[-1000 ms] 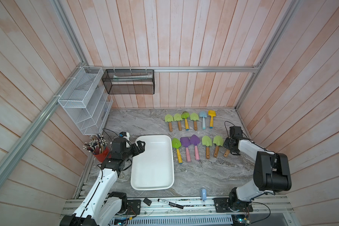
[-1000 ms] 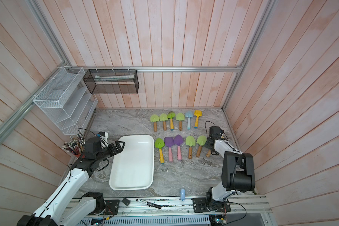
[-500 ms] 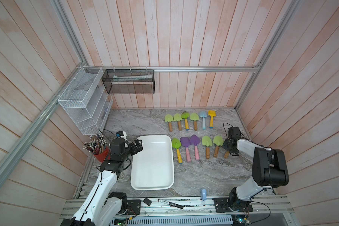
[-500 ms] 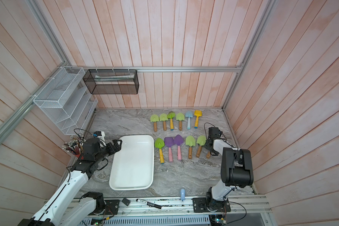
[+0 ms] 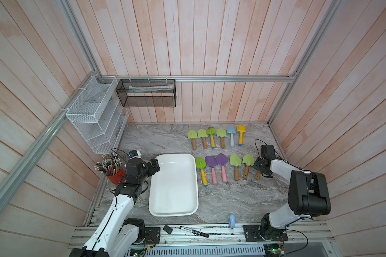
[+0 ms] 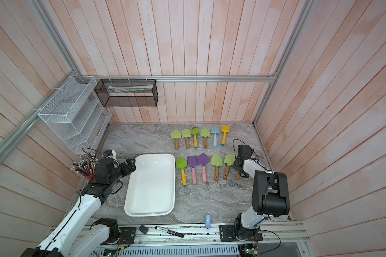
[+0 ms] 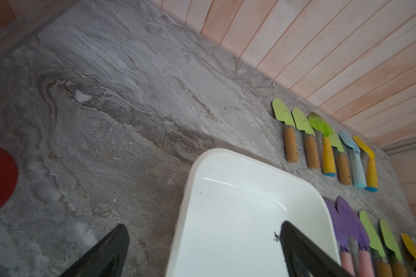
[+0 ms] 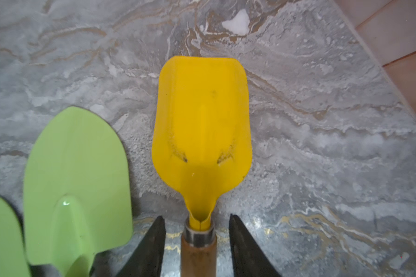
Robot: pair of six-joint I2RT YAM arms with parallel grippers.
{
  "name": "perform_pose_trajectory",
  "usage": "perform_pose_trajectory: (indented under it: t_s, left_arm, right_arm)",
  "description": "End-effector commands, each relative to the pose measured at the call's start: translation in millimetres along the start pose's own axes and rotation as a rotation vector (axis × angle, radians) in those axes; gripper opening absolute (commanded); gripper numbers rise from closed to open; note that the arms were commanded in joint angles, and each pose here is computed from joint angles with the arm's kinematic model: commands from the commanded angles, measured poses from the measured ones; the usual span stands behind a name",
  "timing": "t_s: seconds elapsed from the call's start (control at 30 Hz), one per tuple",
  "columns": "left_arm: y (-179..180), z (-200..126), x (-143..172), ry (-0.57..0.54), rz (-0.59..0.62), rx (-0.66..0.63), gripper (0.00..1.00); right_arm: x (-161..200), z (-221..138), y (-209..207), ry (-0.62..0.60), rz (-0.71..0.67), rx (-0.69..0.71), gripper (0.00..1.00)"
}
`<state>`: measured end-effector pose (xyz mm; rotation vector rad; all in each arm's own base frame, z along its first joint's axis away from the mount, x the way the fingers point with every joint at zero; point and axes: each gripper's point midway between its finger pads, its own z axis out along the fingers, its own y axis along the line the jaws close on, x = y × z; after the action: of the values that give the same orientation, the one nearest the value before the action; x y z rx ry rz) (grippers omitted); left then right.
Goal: Take the shovel out of the storage box
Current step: Place the shovel at the center of the board.
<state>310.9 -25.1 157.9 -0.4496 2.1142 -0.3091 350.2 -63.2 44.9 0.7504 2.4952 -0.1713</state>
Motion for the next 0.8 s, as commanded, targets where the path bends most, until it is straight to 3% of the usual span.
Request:
perform_pose_trajectory:
  t_s: [0.0,0.2,0.43,0.57,0.77]
  left_arm:
    - [27,1,-9,-0.068,0.009,-0.136,0.98]
    - [58,2,-14,-0.184,-0.029,-0.238,0.95]
    - [82,-1,-36,-0.319,0.05,-0.386,1.0]
    - [88,8,-38,-0.37,0.104,-0.395,1.0]
    - [86,37,-47,-0.373,0.192,-0.405,1.0]
  right_arm:
    - [-12,-22,-1,-0.071,0.031,-0.032,0.5]
    - [-42,-57,15,-0.264,0.035,-0.11,0.57]
    - [-61,-58,6,-0.354,0.04,-0.002,0.61]
    - [-72,-61,4,-0.44,0.028,0.009,0.62]
    - [-85,-78,5,-0.662,-0.029,-0.042,0.62]
